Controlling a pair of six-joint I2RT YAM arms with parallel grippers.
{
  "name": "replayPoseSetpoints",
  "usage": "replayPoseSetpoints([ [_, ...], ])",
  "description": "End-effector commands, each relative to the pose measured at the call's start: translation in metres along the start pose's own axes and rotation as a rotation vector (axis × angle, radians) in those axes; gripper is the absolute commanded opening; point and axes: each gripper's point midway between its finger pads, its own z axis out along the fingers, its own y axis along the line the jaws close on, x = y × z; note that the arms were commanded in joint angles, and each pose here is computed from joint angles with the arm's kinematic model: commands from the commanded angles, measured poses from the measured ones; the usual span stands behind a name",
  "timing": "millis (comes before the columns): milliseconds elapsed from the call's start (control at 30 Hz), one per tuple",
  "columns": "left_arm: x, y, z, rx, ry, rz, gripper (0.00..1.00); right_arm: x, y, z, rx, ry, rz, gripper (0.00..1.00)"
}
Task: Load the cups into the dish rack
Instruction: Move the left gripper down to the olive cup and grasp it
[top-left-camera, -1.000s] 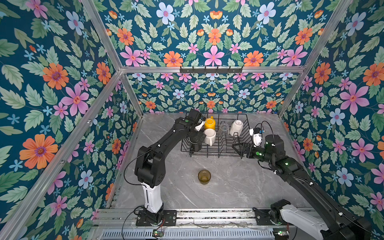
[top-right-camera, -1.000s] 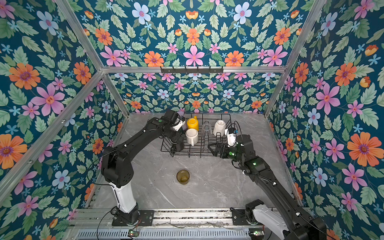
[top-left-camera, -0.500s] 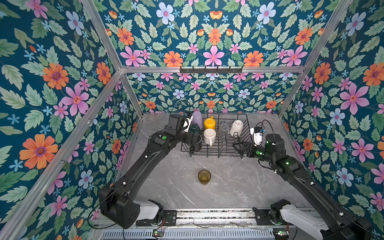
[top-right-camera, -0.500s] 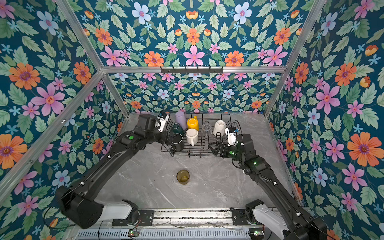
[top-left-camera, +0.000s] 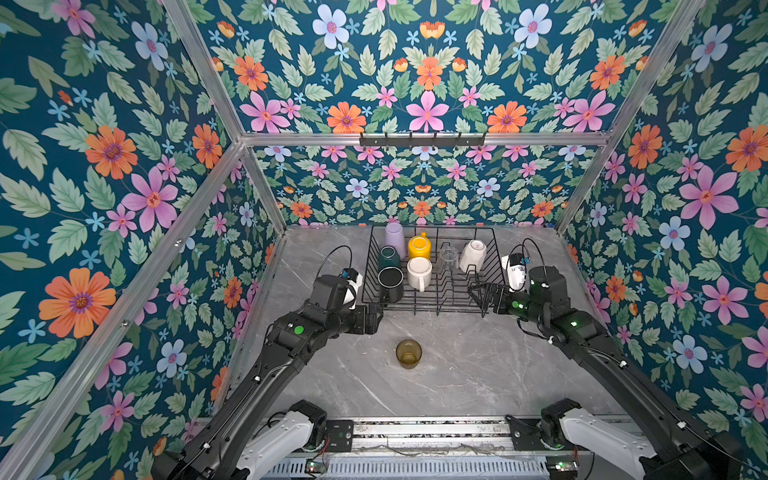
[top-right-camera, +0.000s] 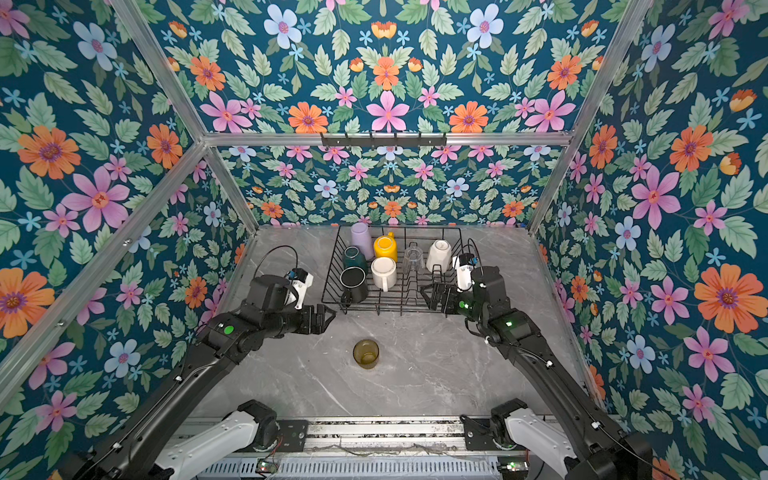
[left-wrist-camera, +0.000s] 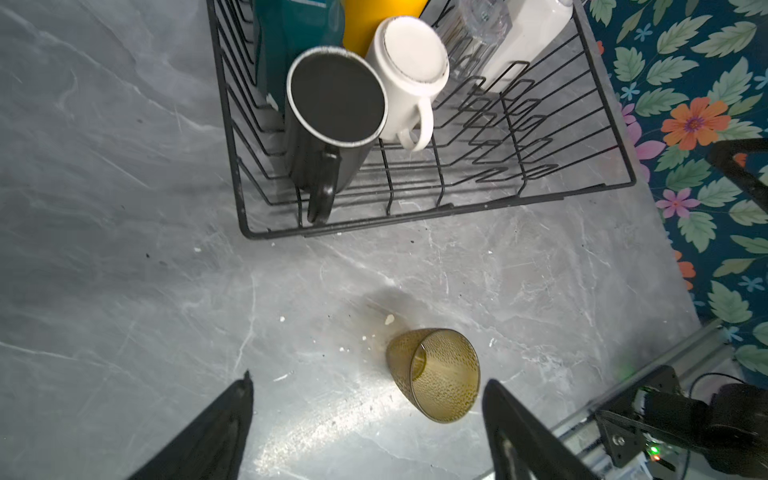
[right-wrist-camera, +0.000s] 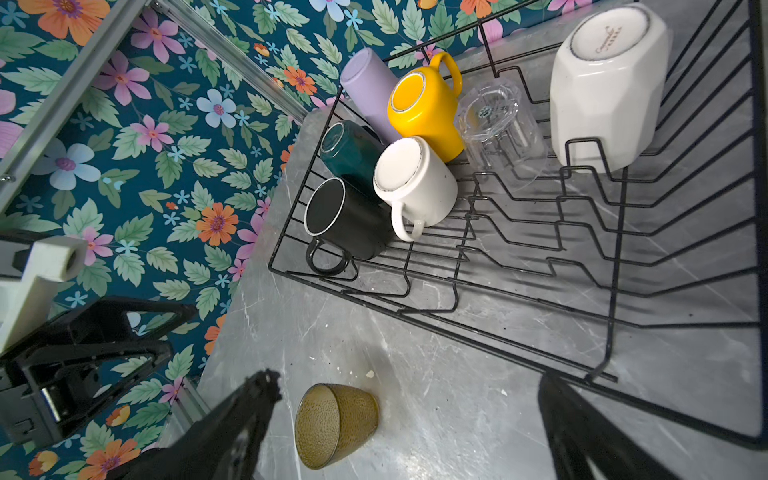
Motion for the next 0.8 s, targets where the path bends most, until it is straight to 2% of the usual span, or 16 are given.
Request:
replayPoseSetpoints([
  [0,0.024,-0.007,0.005,0.043,0.081,-0.082,0.86,-0.004,-0.002,-0.001,0.019,-0.015,-0.022,0.99],
  [300,0.074,-0.032,0.027,-0.004,0.184,-0.056,0.83,0.007,-0.012,-0.006,0.05,-0.017,-0.012,0.98],
  [767,0.093,-0.037,0.072,-0.116,0.232,-0.011,0.76,0.017,-0.016,-0.016,0.057,-0.024,0.0,0.98],
])
